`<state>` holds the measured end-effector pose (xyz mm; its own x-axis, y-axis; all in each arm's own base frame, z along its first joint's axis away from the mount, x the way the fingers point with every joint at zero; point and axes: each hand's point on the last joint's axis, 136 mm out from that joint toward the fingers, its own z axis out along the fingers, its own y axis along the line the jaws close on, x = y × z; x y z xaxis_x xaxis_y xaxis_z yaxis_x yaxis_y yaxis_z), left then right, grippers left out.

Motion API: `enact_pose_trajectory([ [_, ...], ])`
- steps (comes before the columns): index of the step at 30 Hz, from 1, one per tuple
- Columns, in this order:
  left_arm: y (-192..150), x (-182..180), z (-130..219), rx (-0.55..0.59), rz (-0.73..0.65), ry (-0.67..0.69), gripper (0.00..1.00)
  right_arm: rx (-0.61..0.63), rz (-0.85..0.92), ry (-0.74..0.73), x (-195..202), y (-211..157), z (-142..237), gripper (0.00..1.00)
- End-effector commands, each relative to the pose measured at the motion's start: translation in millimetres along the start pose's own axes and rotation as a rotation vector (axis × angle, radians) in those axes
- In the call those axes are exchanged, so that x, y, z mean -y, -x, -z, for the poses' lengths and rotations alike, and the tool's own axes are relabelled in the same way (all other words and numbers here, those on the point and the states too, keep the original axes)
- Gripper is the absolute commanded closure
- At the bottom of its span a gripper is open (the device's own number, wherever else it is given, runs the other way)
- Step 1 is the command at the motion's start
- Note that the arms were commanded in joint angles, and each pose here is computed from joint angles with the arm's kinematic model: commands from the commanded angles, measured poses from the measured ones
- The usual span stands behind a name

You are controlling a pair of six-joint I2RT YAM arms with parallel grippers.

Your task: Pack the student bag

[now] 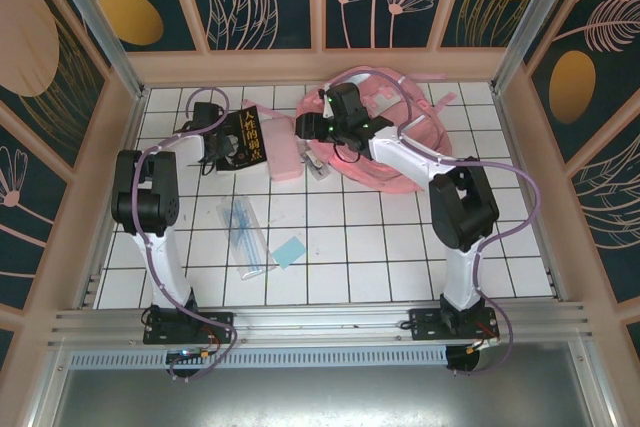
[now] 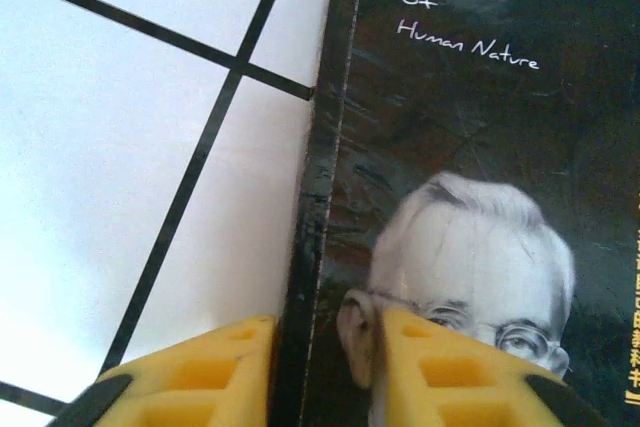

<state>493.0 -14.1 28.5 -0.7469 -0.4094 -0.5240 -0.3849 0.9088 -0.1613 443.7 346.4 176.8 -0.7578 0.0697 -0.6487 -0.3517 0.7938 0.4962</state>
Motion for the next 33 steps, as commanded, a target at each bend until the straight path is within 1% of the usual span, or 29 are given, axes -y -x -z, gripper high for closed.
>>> enact_pose_trajectory([
  [1,-33,-17,1,-0.115,-0.027,0.061,0.82,0.054,-0.006,0.034,-9,15,11,0.36],
  [4,-13,-8,22,-0.058,-0.014,0.018,0.92,0.052,-0.011,0.039,-9,15,10,0.36],
  [5,-7,-4,29,-0.039,-0.011,0.001,1.00,0.052,-0.013,0.040,-9,15,9,0.36],
  [10,21,17,68,0.057,0.012,-0.113,1.00,0.056,-0.014,0.043,-10,16,11,0.36],
  [14,40,39,103,0.144,0.036,-0.262,1.00,0.052,-0.014,0.055,-12,15,13,0.36],
  [15,42,44,106,0.151,0.042,-0.289,1.00,0.049,-0.015,0.059,-12,15,13,0.36],
  [17,55,54,128,0.201,0.056,-0.356,1.00,0.044,-0.018,0.070,-14,13,14,0.36],
  [19,61,61,138,0.232,0.070,-0.406,1.00,0.040,-0.023,0.083,-16,11,16,0.36],
  [22,64,68,141,0.254,0.083,-0.462,1.00,0.042,-0.034,0.106,-17,8,17,0.37],
  [26,53,80,127,0.196,0.097,-0.531,1.00,0.017,-0.049,0.161,-23,2,10,0.38],
  [30,43,70,118,0.178,0.102,-0.484,1.00,0.007,-0.049,0.164,-22,2,7,0.38],
  [32,41,59,115,0.182,0.102,-0.421,1.00,0.001,-0.048,0.185,-26,1,4,0.38],
  [33,40,51,111,0.185,0.104,-0.374,0.98,-0.008,-0.046,0.208,-31,2,2,0.40],
])
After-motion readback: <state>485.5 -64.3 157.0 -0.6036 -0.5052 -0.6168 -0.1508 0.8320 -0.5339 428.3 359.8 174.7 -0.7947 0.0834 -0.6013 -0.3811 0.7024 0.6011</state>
